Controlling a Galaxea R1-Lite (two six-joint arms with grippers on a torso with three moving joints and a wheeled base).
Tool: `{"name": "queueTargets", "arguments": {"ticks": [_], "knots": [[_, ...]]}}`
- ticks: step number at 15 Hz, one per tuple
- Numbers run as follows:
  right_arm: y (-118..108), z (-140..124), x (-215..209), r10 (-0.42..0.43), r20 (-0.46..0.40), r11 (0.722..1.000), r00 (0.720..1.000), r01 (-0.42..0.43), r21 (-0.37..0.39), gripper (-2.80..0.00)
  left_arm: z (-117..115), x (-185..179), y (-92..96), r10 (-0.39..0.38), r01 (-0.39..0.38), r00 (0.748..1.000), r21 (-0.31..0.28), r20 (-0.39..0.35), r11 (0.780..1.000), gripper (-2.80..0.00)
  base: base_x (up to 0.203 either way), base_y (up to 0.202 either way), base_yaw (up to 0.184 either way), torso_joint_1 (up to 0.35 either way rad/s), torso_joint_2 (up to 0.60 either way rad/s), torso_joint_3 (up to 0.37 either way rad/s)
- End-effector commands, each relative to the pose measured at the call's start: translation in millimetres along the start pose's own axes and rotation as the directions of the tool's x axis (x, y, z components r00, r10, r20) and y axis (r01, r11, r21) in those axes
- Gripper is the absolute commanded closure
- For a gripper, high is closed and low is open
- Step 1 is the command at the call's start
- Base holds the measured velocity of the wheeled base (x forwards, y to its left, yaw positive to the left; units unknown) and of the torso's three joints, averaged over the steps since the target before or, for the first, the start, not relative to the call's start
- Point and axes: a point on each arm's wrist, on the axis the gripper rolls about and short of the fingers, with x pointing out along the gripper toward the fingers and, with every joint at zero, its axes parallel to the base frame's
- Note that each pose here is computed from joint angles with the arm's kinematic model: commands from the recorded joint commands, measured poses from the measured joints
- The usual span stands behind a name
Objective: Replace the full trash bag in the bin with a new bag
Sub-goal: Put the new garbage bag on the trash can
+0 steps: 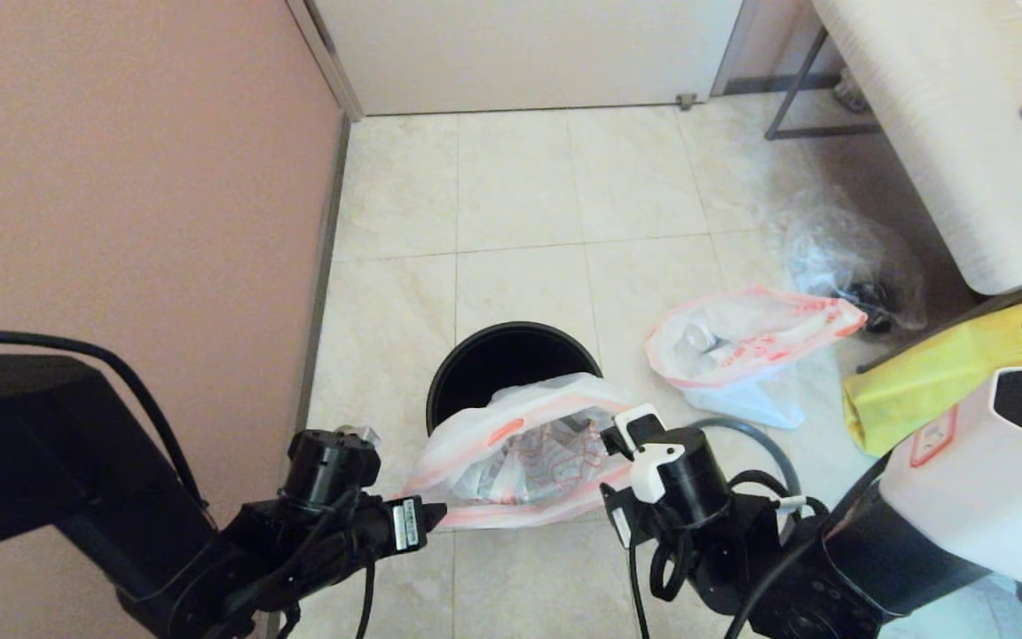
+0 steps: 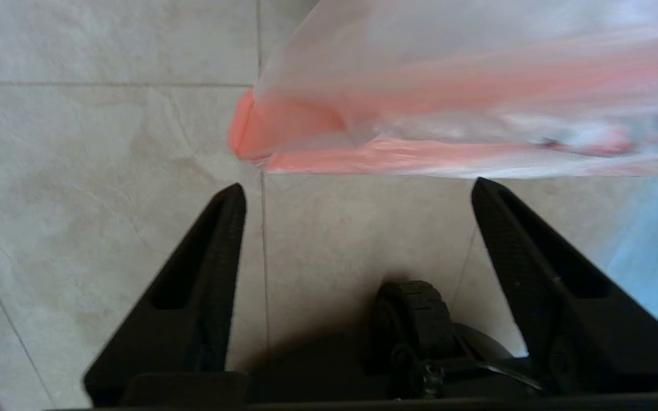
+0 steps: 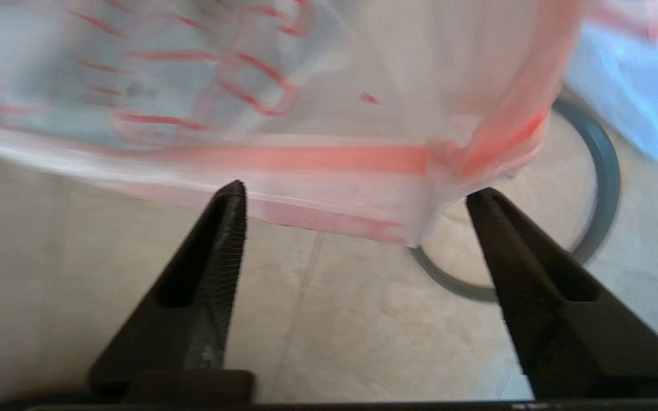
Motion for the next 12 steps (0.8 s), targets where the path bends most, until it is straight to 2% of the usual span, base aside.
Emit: {"name": "queueTargets", "arguments": {"ticks": [1,4,7,8,10,12], "knots": [[0,10,-16,0.020,0.039,1.000,0.999,-0.020,0.005,-2.80,2,-14,-3.2,-0.024,0.024,0.999,0.006,0.027,1.000,-2.80,0.000,0.000,0.000,0.000,0.00,0.000],[0,-3,-30,0.039,0.006,0.999,0.999,-0.039,-0.027,-2.80,-5,-31,-9.8,-0.028,0.030,0.999,0.044,-0.036,0.999,-2.80,0.000,0.000,0.000,0.000,0.00,0.000],[2,-31,-44,0.060,-0.065,0.994,0.996,-0.065,-0.082,-2.80,-12,-42,-14.1,-0.025,0.033,0.995,0.075,-0.097,0.997,-2.80,0.000,0.000,0.000,0.000,0.00,0.000],[2,-32,-46,0.066,-0.047,0.995,0.997,-0.069,-0.071,0.00,-16,-43,-17.3,-0.030,0.041,0.993,0.088,-0.114,0.995,0.00,0.000,0.000,0.000,0.000,0.00,0.000],[1,-30,-48,0.070,-0.011,0.996,0.997,-0.071,-0.047,0.00,-20,-43,-22.7,-0.042,0.055,0.991,0.094,-0.129,0.994,0.00,0.000,0.000,0.000,0.000,0.00,0.000],[-2,-29,-47,0.058,-0.004,0.998,0.998,-0.059,-0.021,0.00,-22,-37,-32.2,-0.056,0.066,0.988,0.067,-0.141,0.996,0.00,0.000,0.000,0.000,0.000,0.00,0.000]]}}
